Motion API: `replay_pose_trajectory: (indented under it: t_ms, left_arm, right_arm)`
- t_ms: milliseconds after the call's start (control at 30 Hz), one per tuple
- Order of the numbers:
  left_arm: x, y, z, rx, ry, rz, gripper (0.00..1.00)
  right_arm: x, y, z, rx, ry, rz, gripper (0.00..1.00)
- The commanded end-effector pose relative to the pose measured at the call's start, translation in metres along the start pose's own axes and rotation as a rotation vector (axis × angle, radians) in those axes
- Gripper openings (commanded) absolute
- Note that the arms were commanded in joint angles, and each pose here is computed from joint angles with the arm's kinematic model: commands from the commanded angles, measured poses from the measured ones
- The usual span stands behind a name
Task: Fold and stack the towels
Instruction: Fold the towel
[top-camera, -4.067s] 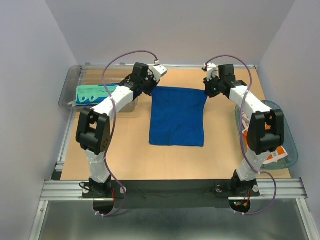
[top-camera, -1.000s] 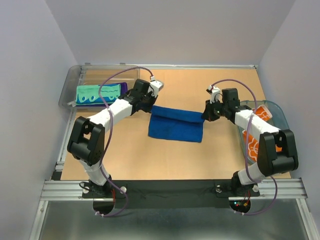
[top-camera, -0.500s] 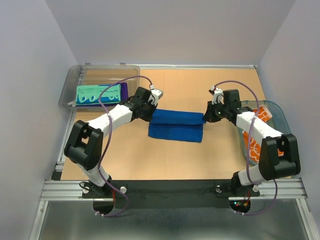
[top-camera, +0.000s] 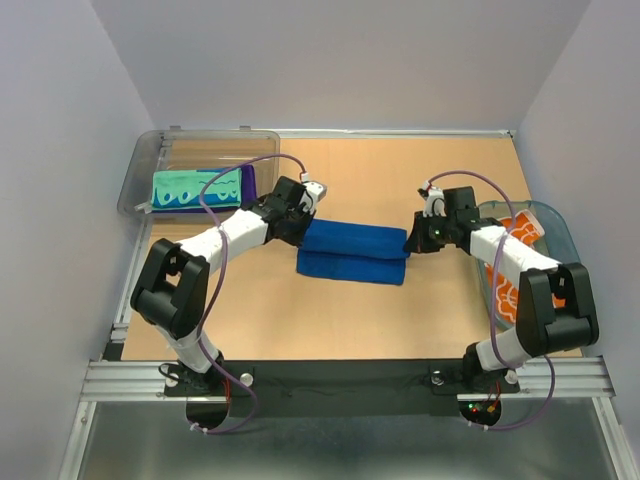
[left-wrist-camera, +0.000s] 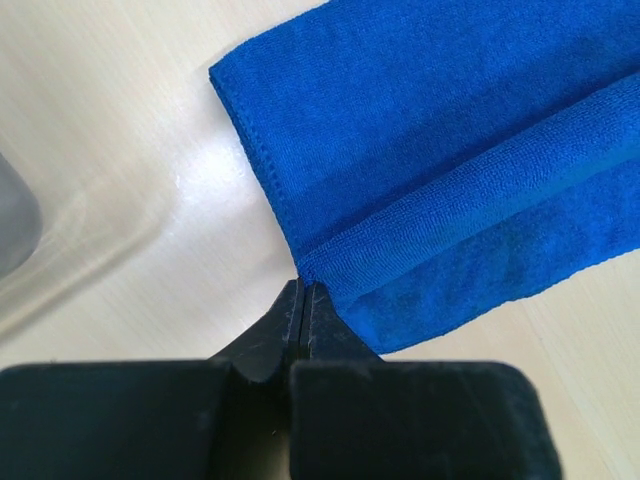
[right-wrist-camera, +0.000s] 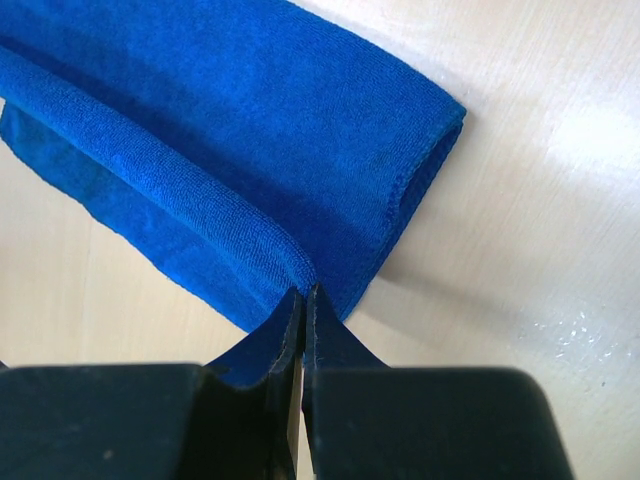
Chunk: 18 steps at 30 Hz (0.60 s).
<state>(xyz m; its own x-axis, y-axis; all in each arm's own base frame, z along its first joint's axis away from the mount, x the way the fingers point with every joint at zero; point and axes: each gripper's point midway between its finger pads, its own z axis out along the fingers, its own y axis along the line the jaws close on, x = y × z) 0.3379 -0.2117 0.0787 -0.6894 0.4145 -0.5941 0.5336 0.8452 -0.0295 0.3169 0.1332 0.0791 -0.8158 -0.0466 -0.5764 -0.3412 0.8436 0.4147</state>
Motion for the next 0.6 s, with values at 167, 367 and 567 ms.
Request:
replay_pose_trajectory:
  t_ms: [167,367,567]
  left_arm:
    - [0.005,-0.009,0.007,0.012,0.034,-0.003,0.0]
    - [0.005,-0.009,0.004,-0.01,0.038,0.003,0.0]
    - [-0.006,-0.006,-0.008,-0.032,0.005,-0.003,0.0]
  right_arm:
    - [0.011,-0.009,0.007,0.037,0.028,0.05,0.01]
    - [-0.001,-0.005,-0.003,0.048,-0.016,0.037,0.01]
    - [-0.01,0.002,-0.013,0.04,-0.046,0.028,0.0]
